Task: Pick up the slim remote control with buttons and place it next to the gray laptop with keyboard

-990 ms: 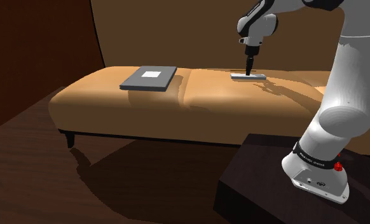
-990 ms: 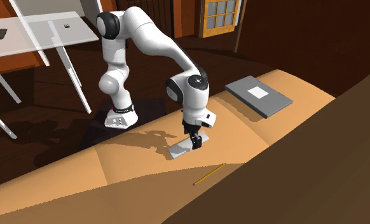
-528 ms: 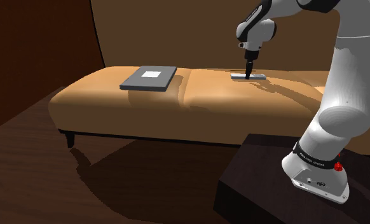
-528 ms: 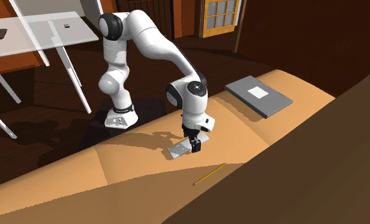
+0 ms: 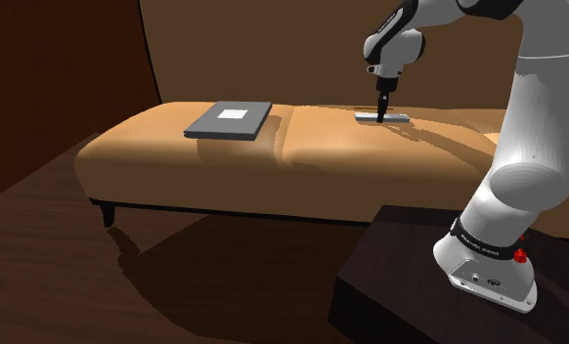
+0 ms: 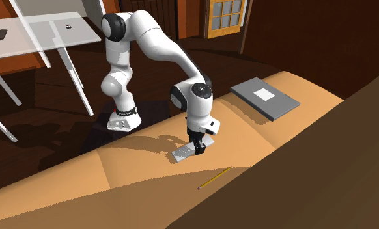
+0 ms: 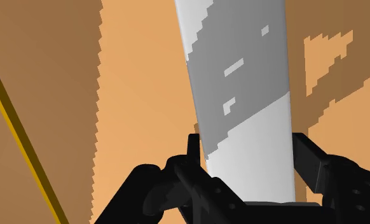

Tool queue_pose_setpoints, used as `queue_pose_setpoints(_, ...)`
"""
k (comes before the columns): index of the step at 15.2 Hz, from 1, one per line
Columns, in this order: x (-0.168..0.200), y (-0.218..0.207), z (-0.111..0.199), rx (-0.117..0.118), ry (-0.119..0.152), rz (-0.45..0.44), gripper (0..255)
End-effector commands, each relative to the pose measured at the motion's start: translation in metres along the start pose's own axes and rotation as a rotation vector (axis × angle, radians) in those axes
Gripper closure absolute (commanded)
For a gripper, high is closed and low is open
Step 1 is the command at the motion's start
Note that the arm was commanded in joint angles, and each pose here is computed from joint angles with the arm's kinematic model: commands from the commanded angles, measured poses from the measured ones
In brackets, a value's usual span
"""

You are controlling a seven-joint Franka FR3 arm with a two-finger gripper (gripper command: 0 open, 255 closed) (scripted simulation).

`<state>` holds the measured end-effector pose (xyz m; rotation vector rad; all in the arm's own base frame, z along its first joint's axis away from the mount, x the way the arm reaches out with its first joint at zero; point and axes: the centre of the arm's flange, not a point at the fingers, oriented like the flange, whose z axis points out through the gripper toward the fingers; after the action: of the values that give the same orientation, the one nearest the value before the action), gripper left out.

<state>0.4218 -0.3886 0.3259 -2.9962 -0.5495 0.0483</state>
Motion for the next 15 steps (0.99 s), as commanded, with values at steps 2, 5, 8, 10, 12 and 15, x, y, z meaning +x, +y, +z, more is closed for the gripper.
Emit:
queue_pose_setpoints(2, 0.0, 0.0, 0.001, 0.001, -0.001, 0.001, 255)
queue_pose_setpoints(5, 0.0, 0.0, 0.001, 0.001, -0.001, 0.001, 255)
queue_pose_setpoints(8, 0.0, -0.001, -0.01, 0.001, -0.001, 0.001, 255)
queue_pose_setpoints(10, 0.0, -0.002, -0.02, 0.001, -0.001, 0.001, 255)
queue_pose_setpoints(12, 0.0, -0.003, -0.031, 0.001, -0.001, 0.001, 255)
queue_pose_setpoints(15, -0.001, -0.005, -0.047, 0.001, -0.001, 0.001, 255)
